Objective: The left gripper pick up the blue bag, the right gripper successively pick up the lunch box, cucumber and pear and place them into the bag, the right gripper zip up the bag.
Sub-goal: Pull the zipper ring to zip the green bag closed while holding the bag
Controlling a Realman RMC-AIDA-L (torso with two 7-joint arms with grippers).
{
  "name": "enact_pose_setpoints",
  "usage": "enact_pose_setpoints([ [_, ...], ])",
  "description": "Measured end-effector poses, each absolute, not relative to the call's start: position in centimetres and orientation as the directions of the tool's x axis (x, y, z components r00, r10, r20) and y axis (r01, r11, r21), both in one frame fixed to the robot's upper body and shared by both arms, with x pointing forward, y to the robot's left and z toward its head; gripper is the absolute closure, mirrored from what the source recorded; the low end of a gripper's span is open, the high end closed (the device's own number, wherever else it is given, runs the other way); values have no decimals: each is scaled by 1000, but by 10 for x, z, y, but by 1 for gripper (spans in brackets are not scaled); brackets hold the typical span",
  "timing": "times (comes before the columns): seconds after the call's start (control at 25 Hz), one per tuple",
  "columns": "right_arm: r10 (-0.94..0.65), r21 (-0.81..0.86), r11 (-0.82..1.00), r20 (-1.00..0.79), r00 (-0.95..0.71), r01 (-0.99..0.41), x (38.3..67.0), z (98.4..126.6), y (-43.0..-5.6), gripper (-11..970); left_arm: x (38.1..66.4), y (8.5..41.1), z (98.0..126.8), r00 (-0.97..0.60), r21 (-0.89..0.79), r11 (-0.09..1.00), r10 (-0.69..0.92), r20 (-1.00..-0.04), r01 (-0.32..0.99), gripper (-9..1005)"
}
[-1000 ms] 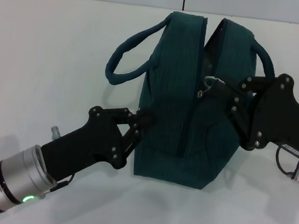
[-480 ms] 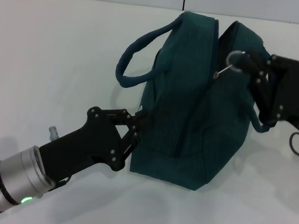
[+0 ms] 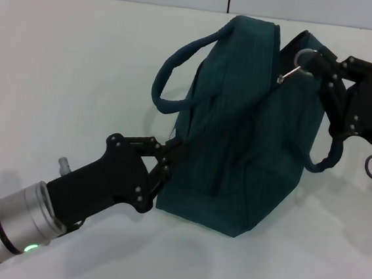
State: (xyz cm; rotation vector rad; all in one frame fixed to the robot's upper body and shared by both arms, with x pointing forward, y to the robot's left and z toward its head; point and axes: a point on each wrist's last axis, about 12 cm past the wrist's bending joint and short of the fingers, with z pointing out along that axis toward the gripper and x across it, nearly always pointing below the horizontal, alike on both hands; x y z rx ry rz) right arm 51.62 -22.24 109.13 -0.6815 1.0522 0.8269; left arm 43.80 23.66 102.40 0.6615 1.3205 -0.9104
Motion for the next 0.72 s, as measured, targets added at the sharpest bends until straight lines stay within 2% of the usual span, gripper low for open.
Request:
enact_pose_setpoints([
  [0.48,252,-109,510,-929,270,-853,516,1093,-219,943,443,231,1028,55,-56,527,-192,-980,848,865],
  [0.6,252,-111,508,-929,270,-854,516,1093,-219,943,448,227,1031,51,-63,514,-205,-977,855,673],
  [0.72,251,-112,507,-929,271,-855,517,1093,-218,943,454,225,1034,44,-74,506,-218,-975,859,621],
])
